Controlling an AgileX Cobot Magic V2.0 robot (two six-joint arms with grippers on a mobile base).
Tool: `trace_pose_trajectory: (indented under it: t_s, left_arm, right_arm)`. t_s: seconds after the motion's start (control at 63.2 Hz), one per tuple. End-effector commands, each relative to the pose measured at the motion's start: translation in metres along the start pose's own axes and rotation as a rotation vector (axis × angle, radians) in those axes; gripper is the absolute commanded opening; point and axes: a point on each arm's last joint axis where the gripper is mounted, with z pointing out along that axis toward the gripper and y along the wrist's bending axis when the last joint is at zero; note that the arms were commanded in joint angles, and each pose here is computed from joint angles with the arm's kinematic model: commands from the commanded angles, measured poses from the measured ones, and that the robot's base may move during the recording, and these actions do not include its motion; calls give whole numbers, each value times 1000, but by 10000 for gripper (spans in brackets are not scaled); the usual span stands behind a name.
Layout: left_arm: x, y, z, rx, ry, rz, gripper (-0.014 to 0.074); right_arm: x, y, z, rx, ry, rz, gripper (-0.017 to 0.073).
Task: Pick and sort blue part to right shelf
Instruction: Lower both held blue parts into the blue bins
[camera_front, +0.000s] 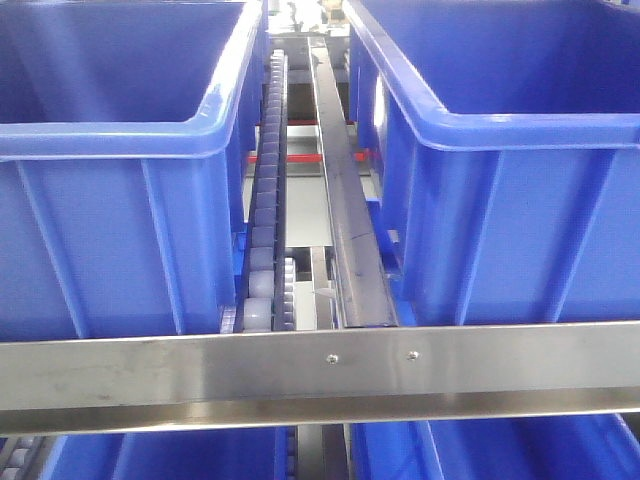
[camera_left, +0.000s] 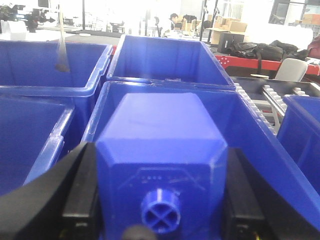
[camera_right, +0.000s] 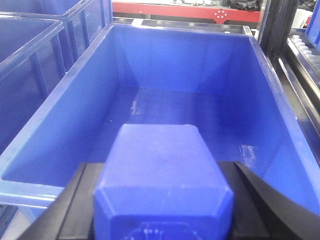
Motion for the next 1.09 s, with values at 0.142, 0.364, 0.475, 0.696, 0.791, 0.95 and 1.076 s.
trace_pose_trajectory:
  t_s: [0.142,0.364,0.475,0.696,0.791,0.95,1.076]
  left_arm:
    - [-16,-1,5,4,-91,35,312]
    - [-13,-14,46,99,31,110,312]
    - [0,-26,76,161,94,114,312]
    - [18,-42,127,203,103,115,313]
    - [27,-45,146,201,154,121,329]
    - [29,-48,161,200,172,116,450]
    - [30,-48,163,193,177,81,509]
  right_arm:
    - [-24,0,8,4,-105,-5,300]
    - [-48,0,59,2,-20,-7,300]
    - [-54,1,92,0,16,-8,300]
    - [-53,1,149,-4,57,-8,300]
    - [-47,2,165,-7,56,-7,300]
    - [-38,1,173,-5,107,-5,342]
    - [-38,1,173,-2,106,20,514]
